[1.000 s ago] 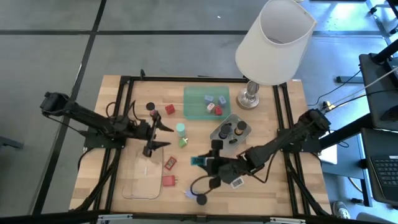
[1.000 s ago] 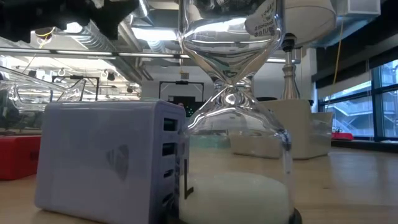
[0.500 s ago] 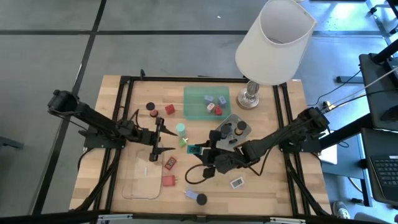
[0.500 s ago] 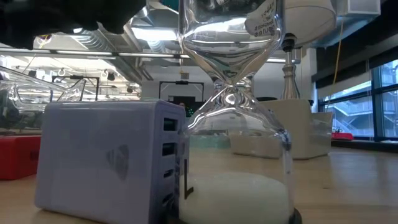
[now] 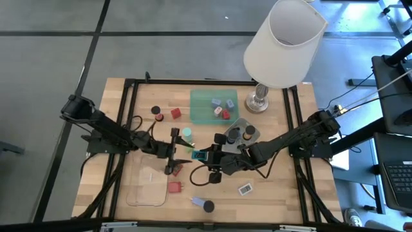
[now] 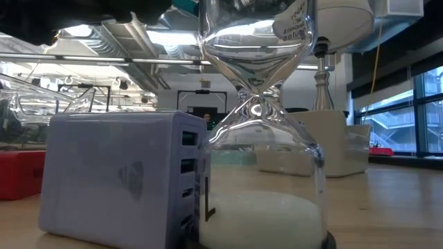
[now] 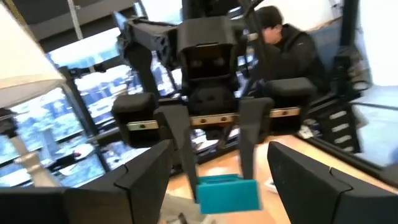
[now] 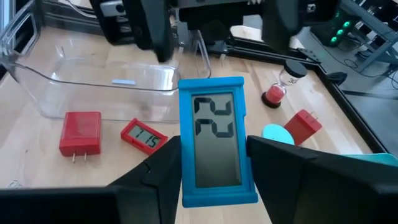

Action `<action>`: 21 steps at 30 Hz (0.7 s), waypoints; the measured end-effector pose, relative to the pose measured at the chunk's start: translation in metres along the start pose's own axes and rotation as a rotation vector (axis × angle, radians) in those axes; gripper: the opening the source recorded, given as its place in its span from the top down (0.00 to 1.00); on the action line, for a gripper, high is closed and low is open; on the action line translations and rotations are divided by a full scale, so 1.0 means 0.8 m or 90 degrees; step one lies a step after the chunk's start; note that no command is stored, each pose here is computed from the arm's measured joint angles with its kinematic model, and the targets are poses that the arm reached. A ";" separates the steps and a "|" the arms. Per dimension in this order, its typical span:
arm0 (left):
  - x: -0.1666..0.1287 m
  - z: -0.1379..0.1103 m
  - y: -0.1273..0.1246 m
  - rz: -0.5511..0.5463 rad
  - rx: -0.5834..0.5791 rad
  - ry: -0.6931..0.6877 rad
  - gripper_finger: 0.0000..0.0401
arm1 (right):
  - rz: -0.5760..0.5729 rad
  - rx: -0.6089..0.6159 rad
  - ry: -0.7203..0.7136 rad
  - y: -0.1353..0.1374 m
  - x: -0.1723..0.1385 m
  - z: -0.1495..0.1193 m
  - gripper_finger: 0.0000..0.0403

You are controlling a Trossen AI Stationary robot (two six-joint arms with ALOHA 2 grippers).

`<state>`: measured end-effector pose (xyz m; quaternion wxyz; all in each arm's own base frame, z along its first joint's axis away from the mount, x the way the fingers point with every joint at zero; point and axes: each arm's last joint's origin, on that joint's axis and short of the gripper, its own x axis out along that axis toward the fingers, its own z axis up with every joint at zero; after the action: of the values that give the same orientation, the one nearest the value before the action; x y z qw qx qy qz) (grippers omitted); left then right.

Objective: Pick & Place Office items
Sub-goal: Put the blue digital clock into the transparent bin

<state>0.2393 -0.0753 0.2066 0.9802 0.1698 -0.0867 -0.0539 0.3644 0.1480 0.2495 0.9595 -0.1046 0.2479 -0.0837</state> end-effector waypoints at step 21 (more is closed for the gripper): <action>0.008 -0.008 -0.002 0.034 -0.041 0.060 0.23 | -0.024 -0.040 0.002 -0.004 -0.005 0.017 0.60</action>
<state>0.2469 -0.0755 0.2012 0.9892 0.1383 -0.0429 -0.0221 0.3669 0.1480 0.2635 0.9535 -0.1395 0.2501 -0.0943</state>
